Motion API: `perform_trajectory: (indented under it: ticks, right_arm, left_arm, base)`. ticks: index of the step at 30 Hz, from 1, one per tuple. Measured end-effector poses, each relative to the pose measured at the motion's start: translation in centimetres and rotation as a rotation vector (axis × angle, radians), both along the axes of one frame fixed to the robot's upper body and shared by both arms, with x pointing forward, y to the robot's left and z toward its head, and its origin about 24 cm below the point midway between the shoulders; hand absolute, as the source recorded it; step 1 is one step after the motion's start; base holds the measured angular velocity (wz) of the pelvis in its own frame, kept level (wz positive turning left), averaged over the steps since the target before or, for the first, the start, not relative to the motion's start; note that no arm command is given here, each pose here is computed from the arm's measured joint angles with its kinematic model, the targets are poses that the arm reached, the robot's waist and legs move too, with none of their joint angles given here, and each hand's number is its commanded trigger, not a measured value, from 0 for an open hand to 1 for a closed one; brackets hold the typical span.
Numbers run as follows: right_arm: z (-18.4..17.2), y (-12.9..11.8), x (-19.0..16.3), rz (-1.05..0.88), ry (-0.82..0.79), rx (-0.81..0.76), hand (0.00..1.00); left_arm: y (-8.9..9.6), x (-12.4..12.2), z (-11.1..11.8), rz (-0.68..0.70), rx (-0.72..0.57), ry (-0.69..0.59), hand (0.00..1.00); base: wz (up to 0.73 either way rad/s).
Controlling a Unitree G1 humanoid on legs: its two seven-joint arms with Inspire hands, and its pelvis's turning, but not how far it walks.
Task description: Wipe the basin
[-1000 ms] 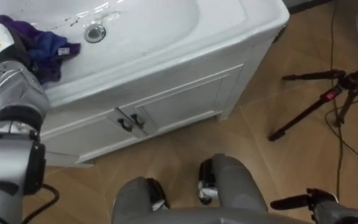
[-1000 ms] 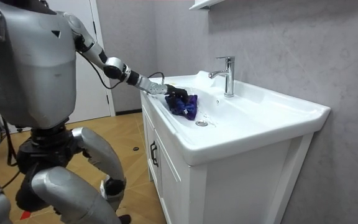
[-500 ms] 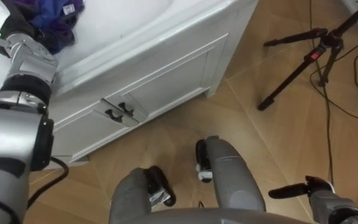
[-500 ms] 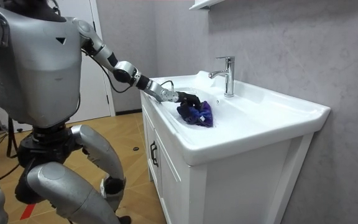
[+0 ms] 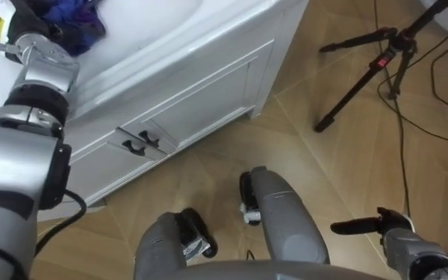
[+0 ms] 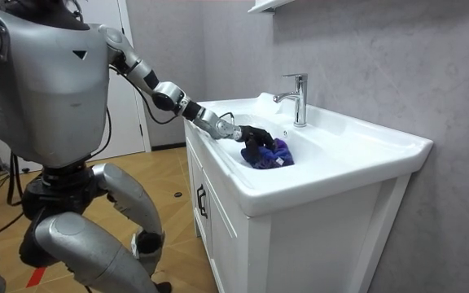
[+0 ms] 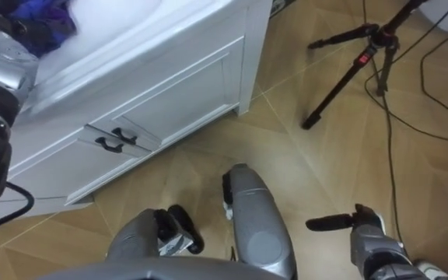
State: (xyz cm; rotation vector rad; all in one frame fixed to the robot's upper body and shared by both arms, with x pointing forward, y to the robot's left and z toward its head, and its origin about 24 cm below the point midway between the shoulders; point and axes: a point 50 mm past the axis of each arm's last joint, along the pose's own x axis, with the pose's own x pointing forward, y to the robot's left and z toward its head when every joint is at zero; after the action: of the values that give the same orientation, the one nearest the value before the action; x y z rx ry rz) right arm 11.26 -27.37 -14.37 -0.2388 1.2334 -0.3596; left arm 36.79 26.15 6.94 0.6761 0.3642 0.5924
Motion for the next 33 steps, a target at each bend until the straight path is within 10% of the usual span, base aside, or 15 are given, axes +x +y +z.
perform_trajectory:
  ticks: [9,33]
  right_arm:
    - [-0.1,-0.1,-0.5,0.02,-0.012,0.008,0.0]
    - [-0.1,-0.9,-1.5,0.056,0.004,0.069,0.0]
  left_arm:
    - [-3.4,1.6,1.5,-0.131,-0.005,-0.105,1.0]
    - [-3.8,1.7,1.9,-0.278,0.232,-0.085,1.0]
  base:
    - [-0.08]
    - [-0.01]
